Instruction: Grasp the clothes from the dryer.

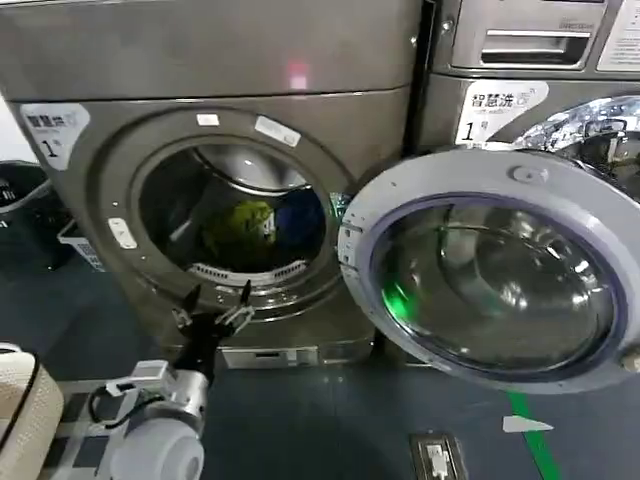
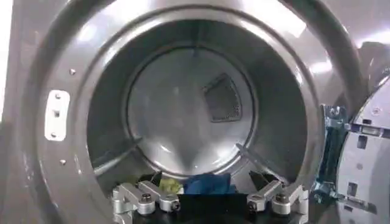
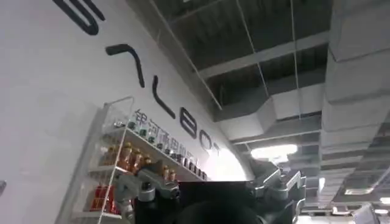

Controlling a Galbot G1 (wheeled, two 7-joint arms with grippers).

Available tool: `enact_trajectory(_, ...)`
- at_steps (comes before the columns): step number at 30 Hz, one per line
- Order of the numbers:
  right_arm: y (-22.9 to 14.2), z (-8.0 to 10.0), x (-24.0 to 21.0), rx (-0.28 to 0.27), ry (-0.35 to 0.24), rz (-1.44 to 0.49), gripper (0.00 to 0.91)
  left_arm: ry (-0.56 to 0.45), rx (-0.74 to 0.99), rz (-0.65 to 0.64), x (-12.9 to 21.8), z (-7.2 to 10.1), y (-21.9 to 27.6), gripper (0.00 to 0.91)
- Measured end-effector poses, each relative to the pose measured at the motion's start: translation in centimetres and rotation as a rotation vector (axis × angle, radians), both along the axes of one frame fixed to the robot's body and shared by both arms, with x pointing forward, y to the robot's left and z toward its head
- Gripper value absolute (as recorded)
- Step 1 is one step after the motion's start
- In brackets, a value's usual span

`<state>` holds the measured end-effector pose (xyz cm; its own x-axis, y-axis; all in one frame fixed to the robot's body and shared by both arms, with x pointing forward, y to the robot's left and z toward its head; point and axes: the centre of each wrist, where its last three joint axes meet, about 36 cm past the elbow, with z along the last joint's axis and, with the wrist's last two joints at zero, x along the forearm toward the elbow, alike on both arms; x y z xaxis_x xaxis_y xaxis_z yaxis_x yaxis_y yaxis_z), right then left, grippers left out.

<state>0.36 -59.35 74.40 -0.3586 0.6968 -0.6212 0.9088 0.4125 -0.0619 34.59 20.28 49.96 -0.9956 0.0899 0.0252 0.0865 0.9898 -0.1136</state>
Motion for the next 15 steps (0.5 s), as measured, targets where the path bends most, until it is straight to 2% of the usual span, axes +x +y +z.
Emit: enact_trajectory(15, 0.23, 0.22, -0.04, -0.003, 0.0, -0.001, 0.907, 0.008, 0.0, -0.021, -0.15, -0.22, -0.53, 0.907)
